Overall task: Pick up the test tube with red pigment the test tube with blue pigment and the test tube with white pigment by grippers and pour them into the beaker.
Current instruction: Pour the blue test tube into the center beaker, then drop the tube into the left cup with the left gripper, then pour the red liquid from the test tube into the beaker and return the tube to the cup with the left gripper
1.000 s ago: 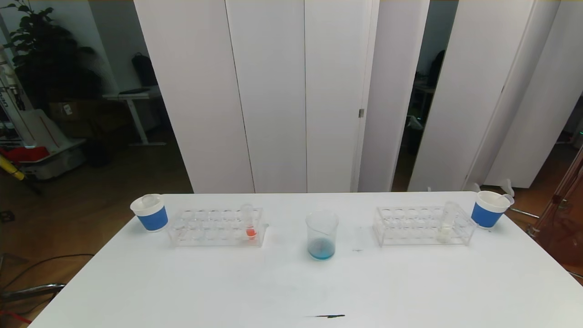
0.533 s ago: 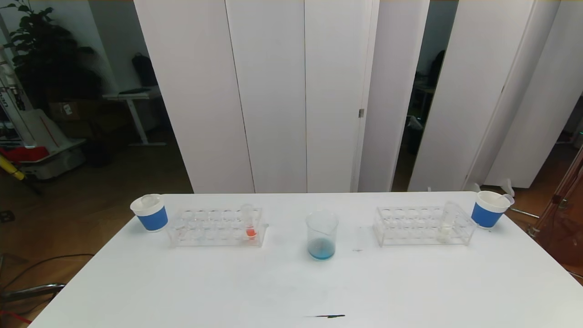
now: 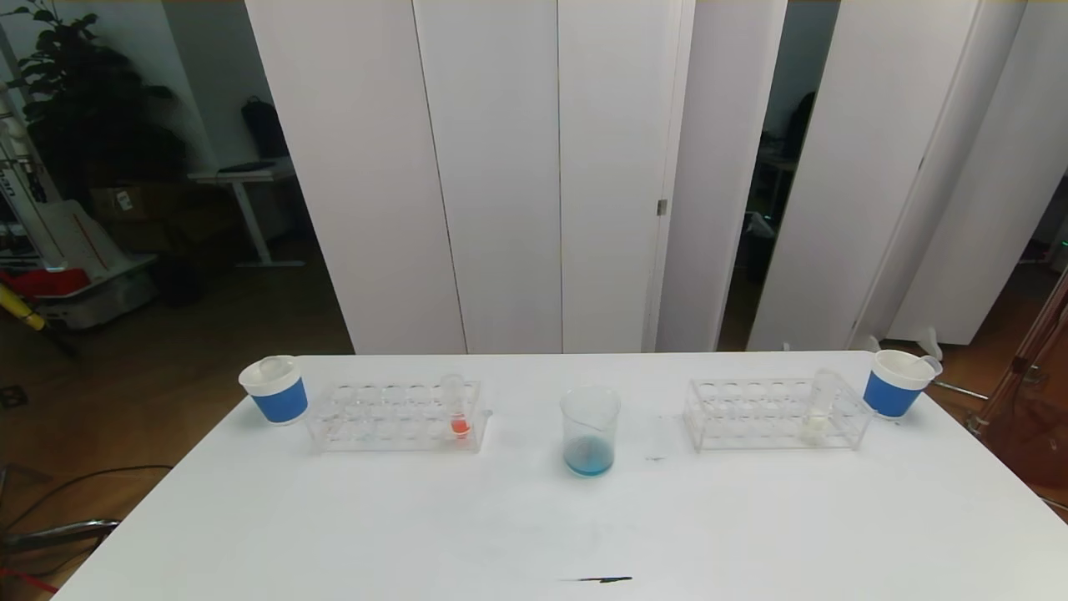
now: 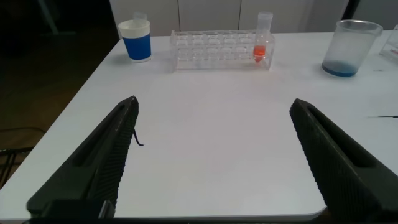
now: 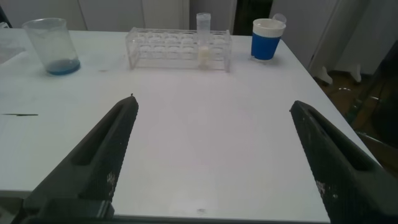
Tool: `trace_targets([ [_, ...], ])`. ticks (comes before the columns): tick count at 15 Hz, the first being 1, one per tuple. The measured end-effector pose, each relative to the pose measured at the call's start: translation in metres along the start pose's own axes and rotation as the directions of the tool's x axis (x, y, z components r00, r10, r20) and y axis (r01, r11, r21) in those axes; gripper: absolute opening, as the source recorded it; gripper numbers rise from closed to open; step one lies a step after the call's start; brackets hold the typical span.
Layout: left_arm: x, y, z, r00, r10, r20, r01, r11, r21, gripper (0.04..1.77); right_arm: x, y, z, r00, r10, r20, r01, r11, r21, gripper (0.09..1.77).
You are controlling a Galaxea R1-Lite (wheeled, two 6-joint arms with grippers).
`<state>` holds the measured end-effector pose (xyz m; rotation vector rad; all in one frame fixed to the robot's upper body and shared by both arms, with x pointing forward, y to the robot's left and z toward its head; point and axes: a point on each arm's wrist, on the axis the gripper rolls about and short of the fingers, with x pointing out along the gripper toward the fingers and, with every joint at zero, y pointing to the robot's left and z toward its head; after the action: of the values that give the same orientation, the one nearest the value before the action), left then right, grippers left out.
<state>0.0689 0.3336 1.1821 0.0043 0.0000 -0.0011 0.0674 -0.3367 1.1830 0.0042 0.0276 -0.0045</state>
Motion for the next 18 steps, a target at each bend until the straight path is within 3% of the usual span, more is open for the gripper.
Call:
trace_targets([
  [18,0.0001,0.0000,0.0000,1.000,0.000,-0.001,0.000,1.000,0.000,1.74,0.0000,0.0000,0.0000,1.000,0.000,0.000,0.000,1.000,0.000,1.75],
])
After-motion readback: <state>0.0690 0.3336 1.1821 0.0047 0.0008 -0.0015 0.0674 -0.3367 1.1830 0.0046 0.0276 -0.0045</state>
